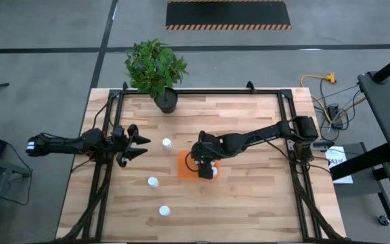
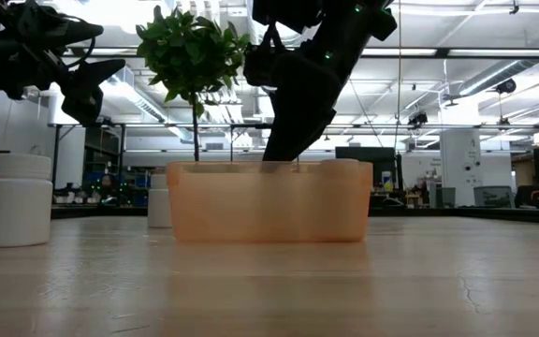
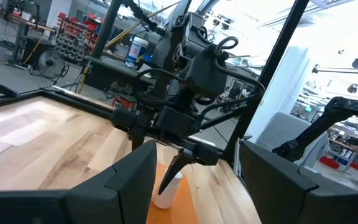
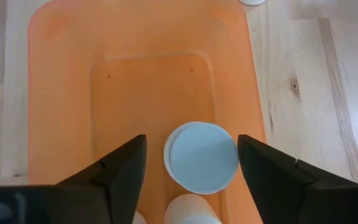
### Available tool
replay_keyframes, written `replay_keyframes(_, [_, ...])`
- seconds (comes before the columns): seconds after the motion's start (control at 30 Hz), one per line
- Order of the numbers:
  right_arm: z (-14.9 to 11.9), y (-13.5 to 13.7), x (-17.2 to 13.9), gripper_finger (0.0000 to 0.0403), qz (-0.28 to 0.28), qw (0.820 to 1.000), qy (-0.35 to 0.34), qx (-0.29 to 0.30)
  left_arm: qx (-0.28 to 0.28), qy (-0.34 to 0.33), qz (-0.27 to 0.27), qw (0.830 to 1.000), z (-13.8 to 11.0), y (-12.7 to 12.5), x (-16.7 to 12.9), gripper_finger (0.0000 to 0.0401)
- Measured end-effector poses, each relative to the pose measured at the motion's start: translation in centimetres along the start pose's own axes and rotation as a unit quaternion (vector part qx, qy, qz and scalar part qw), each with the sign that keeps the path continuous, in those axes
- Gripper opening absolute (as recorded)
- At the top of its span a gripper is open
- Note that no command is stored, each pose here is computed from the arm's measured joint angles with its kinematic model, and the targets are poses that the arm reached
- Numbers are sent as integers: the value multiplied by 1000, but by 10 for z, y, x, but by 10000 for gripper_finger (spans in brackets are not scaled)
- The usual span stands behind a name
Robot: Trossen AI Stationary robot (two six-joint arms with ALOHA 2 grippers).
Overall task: Pick and place pill bottles into a basket
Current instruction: Put the white pill bottle into the orange bin
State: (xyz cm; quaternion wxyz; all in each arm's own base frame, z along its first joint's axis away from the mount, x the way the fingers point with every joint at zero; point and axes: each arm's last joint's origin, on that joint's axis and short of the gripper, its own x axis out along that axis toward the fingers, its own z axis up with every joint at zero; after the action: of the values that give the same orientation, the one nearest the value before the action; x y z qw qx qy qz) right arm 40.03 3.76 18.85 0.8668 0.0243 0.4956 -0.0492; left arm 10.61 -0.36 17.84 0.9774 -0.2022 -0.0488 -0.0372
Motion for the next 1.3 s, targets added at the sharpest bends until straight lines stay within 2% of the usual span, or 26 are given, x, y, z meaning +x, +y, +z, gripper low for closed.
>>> replay_keyframes(0.4, [2, 0, -4, 229, 5, 1000, -4, 0, 0, 0, 0, 1000, 0, 0, 0, 212])
replay_keyframes(0.77, [12, -1, -38, 229, 14, 999, -52, 6, 0, 0, 0, 1000, 0, 0, 0, 212])
replay_keyframes(1.2, [13, -1, -40, 236, 15, 998, -59, -2, 0, 0, 0, 1000, 0, 0, 0, 212])
replay_keyframes(1.3, [14, -1, -40, 238, 16, 998, -60, 23, 0, 0, 0, 1000, 0, 0, 0, 212])
